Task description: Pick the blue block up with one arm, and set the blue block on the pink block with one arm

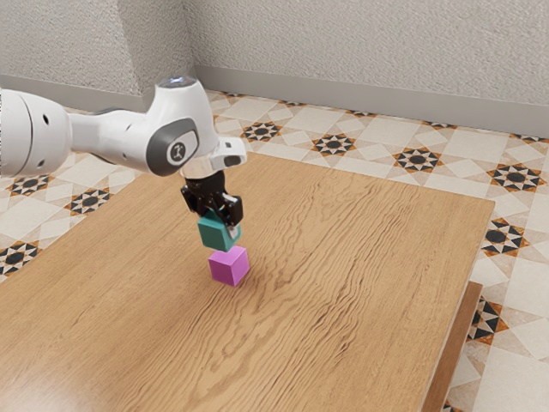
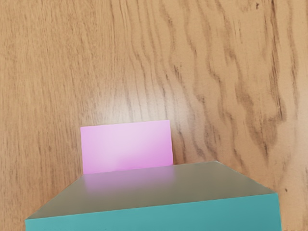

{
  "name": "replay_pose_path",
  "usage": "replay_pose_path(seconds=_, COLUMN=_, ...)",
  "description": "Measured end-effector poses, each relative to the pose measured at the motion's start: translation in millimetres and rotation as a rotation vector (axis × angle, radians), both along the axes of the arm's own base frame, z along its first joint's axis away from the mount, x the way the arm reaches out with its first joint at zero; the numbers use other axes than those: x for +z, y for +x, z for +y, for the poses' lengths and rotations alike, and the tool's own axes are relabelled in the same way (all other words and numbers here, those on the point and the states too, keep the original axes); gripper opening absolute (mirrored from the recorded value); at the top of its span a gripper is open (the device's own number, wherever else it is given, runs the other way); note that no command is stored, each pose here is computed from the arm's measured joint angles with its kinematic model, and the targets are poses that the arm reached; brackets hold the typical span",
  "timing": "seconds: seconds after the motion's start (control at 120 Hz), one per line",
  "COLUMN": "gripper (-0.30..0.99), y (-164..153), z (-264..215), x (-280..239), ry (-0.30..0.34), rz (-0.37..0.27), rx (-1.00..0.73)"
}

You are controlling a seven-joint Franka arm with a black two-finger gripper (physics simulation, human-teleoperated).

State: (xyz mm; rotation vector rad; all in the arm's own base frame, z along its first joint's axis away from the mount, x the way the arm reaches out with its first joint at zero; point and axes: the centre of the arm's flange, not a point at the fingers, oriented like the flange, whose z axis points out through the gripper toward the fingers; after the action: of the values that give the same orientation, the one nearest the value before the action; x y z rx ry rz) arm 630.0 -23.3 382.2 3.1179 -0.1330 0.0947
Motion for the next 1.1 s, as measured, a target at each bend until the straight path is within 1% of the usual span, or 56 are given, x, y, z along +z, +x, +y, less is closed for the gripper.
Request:
replay_pose_path(seconds=0.117, gripper=0.32, y=3.1, z=9.5, x=-6.5, ry=0.002, rz=0.008, rx=-0.004)
replay_pose_path(seconds=0.35, gripper=0.32, y=16.3, z=14.9, x=-9.9, ry=-0.001, rz=0.004, rx=-0.027)
replay_pose_path(seconds=0.625, gripper=0.33, y=18.7, z=16.9, x=-20.3, ry=-0.002, rz=0.018, rx=-0.05)
replay_pose_path(seconds=0.883, gripper=0.55, y=19.7, z=16.6, x=-20.2, ry=-0.01, rz=0.012, rx=-0.07)
replay_pose_path(seconds=1.1, gripper=0.64, y=20.0, z=14.9, x=-8.5, ry=-0.01, rz=-0.007, rx=-0.087)
